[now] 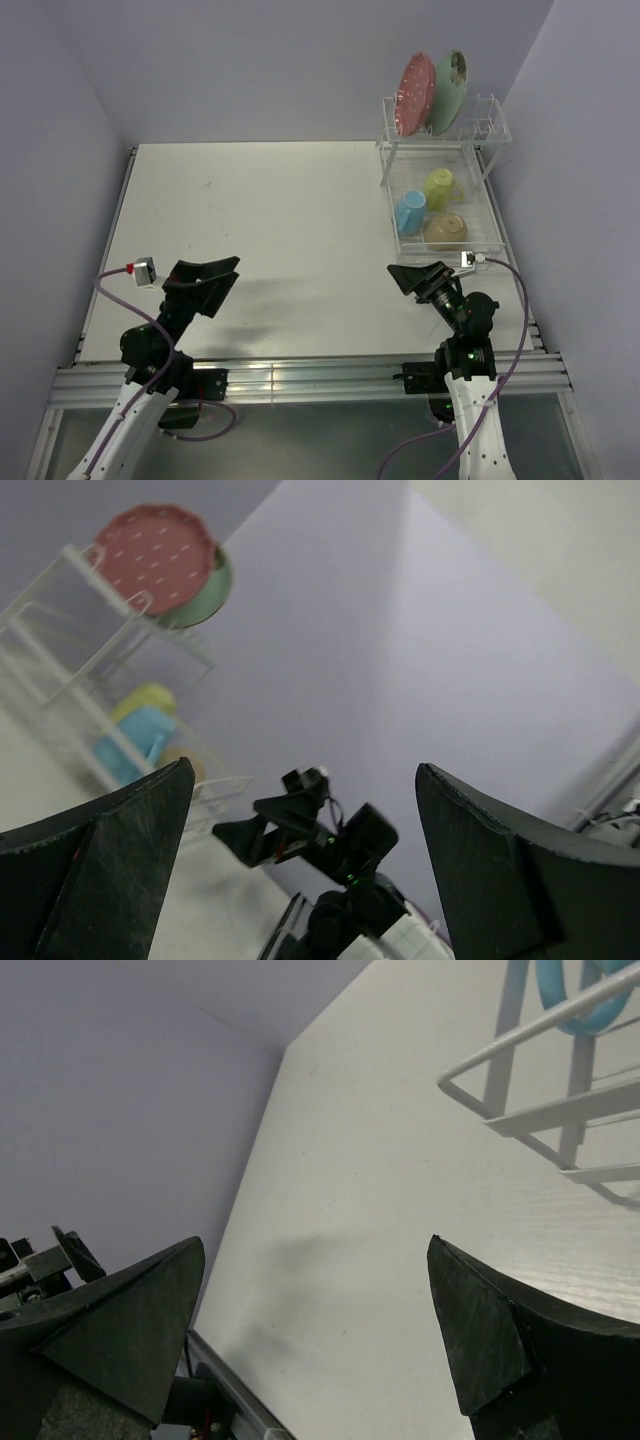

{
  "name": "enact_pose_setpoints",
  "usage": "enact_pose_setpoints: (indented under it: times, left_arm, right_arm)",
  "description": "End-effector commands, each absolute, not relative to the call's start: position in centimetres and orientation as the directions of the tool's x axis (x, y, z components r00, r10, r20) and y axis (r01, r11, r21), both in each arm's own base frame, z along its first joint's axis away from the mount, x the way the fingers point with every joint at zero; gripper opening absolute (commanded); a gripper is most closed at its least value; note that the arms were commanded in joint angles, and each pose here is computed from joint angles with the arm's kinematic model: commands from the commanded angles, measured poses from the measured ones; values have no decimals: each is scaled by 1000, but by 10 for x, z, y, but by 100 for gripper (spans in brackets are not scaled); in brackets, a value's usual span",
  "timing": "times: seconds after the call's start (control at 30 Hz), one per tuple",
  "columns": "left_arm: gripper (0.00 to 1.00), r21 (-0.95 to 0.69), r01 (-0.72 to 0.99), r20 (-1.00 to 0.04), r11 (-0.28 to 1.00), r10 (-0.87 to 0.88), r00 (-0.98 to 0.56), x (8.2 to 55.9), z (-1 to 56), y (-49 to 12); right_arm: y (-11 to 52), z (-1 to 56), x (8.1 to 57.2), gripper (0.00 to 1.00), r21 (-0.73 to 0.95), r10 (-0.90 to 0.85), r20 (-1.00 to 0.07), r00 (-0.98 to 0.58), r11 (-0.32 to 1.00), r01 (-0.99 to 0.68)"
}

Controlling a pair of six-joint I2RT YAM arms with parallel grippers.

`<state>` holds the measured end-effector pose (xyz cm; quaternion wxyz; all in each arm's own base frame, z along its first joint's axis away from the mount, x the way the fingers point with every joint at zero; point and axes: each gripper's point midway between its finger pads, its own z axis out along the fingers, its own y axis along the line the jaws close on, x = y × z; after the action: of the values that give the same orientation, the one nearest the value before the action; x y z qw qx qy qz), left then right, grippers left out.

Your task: Load the mixed dishes into the dish rack

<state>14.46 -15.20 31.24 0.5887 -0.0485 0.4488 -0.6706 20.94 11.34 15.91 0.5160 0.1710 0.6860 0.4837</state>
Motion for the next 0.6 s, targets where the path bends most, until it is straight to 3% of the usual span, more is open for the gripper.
enact_pose_setpoints:
  times: [0.0, 0.57]
  left_arm:
    - [99, -758, 602, -526, 254, -783, -332, 181, 204, -160]
    - [99, -770, 588, -529, 248, -764, -369, 180, 198, -164]
  right_arm:
    - [108, 159, 208, 100, 737, 700, -663, -266, 545, -400]
    - [103, 148, 209, 100, 730, 681, -680, -273, 588, -349]
